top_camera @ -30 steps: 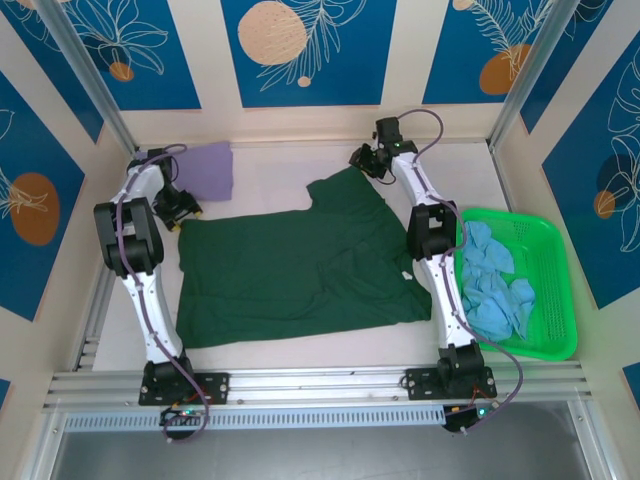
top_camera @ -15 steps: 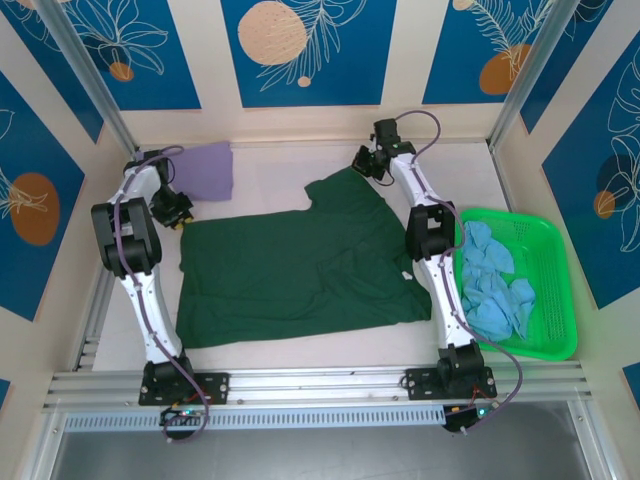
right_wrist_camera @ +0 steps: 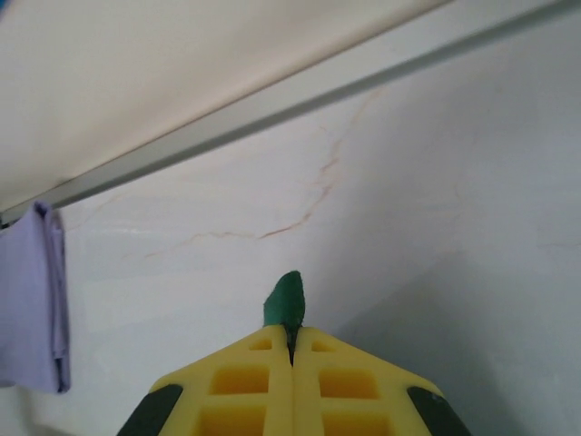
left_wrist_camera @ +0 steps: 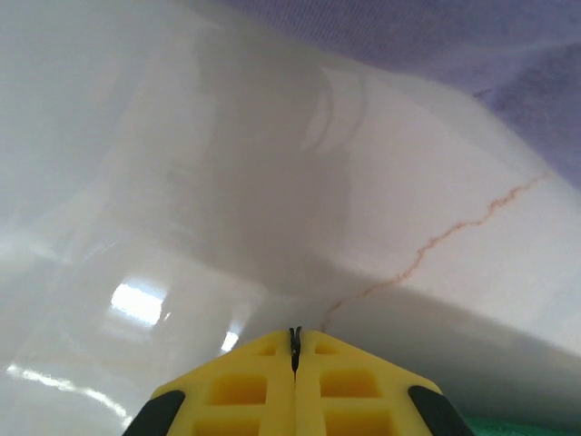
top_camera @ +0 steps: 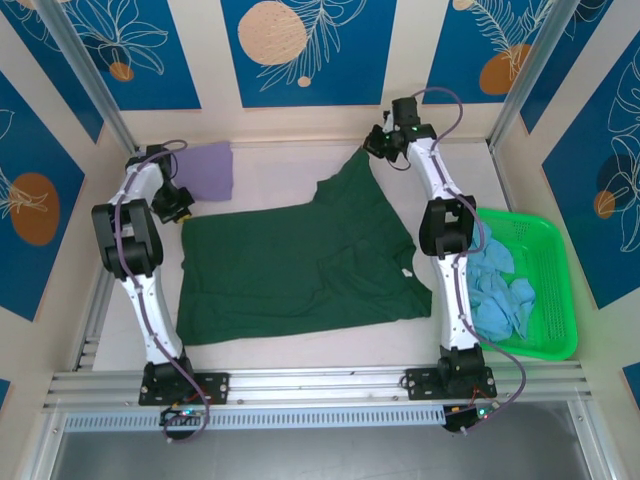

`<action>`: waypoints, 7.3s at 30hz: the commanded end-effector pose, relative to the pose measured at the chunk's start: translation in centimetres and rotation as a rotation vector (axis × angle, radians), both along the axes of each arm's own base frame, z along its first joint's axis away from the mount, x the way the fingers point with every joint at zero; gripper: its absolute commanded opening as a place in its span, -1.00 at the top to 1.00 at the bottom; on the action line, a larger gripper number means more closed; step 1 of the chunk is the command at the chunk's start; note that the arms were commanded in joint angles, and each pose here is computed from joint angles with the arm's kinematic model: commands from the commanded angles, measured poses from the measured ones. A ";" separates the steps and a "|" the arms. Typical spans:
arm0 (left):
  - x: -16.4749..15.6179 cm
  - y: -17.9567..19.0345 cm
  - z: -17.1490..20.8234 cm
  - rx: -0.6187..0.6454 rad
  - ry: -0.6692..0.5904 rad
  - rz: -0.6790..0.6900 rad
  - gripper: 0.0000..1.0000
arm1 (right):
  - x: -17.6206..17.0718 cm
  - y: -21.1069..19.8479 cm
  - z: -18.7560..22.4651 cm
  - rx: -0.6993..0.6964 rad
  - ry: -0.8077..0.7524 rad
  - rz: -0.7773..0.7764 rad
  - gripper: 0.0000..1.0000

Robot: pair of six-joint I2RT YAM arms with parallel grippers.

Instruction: Fold and stack the t-shirts

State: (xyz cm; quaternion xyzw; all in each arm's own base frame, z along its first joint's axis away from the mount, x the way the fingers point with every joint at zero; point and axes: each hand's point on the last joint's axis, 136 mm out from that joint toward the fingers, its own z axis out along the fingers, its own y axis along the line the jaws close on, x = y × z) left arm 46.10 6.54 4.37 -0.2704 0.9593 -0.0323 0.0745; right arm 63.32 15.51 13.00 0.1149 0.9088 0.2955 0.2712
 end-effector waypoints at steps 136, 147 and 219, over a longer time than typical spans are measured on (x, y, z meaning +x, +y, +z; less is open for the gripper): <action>-16.0 -4.5 -4.3 0.061 0.140 0.052 0.25 | -23.7 -7.6 -10.0 -0.043 0.781 -0.218 0.38; -9.8 -6.9 2.6 -0.052 -0.017 0.031 -0.33 | -21.2 -5.2 -2.0 -0.001 0.408 -0.125 0.10; -9.8 -29.8 -2.7 -0.227 0.150 -0.454 -0.22 | -26.8 7.6 -8.6 -0.132 0.518 0.350 0.57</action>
